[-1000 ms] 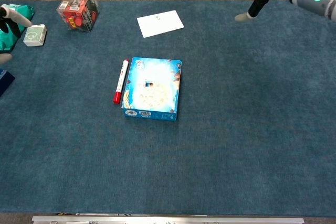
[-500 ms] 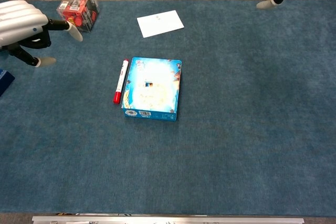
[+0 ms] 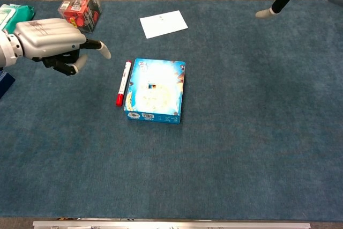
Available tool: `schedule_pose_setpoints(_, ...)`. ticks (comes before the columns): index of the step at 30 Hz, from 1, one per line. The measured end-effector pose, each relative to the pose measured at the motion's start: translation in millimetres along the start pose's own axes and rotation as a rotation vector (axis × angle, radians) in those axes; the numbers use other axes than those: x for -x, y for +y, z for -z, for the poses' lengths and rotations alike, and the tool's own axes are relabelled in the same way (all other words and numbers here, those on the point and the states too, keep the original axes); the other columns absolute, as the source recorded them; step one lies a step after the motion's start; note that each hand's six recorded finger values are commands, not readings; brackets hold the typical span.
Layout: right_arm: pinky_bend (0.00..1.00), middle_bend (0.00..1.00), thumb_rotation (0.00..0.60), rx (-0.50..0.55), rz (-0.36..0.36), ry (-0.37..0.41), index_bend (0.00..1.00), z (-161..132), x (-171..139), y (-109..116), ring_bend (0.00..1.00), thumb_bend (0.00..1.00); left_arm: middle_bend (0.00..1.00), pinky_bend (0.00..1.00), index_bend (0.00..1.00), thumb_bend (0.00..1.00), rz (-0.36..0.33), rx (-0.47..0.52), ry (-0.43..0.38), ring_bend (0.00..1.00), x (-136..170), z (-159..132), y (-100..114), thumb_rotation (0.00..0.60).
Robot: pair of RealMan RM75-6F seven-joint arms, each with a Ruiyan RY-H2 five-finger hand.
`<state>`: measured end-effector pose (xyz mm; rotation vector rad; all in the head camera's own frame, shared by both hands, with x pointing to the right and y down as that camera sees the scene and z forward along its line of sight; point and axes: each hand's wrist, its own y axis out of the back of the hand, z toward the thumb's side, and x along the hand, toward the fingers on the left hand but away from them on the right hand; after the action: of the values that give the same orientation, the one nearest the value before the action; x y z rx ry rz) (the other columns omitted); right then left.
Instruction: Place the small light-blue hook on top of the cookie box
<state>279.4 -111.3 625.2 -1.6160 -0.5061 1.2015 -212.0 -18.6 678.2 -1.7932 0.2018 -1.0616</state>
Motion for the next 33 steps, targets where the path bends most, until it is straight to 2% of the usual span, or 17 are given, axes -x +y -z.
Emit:
schedule_pose_setpoints(4, 0.22, 0.32, 0.600, 0.010, 0.002, 0.007, 0.12, -2.7, 1.7, -1.7, 0.13, 0.19, 1.00, 1.00, 0.22, 0.81, 0.014, -0.005, -0.021, 1.00, -8.6, -10.5, 1.7, 0.301)
schedule_pose_setpoints(9, 0.22, 0.32, 0.600, 0.017, 0.000, 0.012, 0.12, -4.2, 2.4, -4.1, 0.13, 0.19, 1.00, 1.00, 0.21, 0.81, 0.016, 0.004, -0.047, 1.00, -19.2, -24.4, 2.1, 0.215)
schedule_pose_setpoints(17, 0.22, 0.32, 0.600, 0.034, 0.001, 0.005, 0.12, -2.2, 1.8, -7.0, 0.13, 0.19, 1.00, 1.00, 0.19, 0.81, 0.020, 0.032, -0.074, 1.00, -39.9, -40.9, 4.2, 0.156)
schedule_pose_setpoints(33, 0.22, 0.32, 0.600, 0.064, 0.014, -0.009, 0.12, 7.5, -3.1, -9.8, 0.13, 0.19, 1.00, 1.00, 0.19, 0.81, 0.082, 0.036, -0.084, 1.00, -64.0, -59.2, -7.6, 0.133)
